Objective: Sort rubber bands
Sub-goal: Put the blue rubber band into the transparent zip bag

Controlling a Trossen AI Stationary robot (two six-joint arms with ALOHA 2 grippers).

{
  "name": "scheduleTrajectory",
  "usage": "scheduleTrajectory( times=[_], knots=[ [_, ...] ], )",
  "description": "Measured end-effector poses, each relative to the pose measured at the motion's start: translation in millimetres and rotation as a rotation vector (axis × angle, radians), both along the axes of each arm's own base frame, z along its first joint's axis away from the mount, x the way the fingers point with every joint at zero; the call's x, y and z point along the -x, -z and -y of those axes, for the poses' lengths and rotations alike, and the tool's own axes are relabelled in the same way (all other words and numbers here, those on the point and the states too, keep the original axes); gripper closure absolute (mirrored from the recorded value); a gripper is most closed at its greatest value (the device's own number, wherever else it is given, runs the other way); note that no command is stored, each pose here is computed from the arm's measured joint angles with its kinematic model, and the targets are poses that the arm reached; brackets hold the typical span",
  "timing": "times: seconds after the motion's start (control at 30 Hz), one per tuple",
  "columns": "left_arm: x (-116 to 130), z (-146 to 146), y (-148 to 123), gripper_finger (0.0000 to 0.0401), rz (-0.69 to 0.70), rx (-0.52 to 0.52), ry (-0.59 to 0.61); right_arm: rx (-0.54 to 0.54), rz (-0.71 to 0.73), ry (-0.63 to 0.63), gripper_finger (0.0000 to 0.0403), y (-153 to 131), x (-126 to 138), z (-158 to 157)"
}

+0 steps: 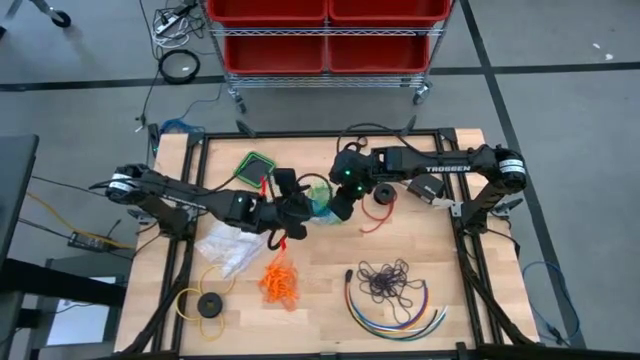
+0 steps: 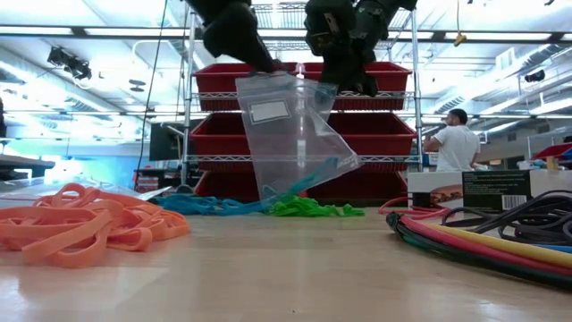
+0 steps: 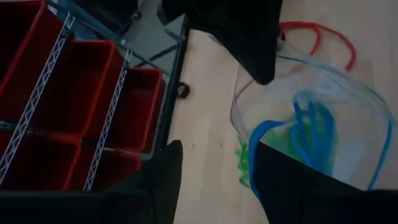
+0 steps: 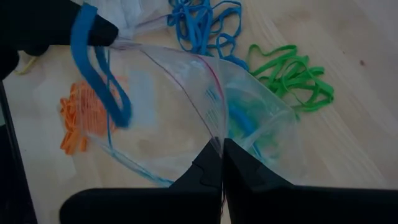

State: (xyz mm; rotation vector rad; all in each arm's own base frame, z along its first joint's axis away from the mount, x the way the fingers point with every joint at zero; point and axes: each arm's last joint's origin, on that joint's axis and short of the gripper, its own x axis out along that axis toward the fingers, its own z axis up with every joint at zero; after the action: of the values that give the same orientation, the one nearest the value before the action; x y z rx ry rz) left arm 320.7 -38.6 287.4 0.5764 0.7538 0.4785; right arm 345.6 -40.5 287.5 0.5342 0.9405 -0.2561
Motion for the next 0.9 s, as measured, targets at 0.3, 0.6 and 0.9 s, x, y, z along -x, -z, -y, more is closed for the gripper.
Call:
scheduleTrajectory(
  times=[0.3,0.6,0.9],
  knots=[
    [-1.0,-11.4,9.3,0.0208,-0.104,0.303,0.173,0.003,0.004,-0.005,0.0403,-0.2,-0.3,0.0],
    [-5.0,-9.5,-12.4,0.0208,-0.055,0.323,0.198,-0.003,0.035,-0.008,0.0403,-1.9,-2.7,0.0],
    [-5.7,-9.6,-14.7,0.0208,-0.059,0.296,0.215,-0.129,0.12,-0.074,0.0403,-7.1,-8.9,-7.4]
  ],
)
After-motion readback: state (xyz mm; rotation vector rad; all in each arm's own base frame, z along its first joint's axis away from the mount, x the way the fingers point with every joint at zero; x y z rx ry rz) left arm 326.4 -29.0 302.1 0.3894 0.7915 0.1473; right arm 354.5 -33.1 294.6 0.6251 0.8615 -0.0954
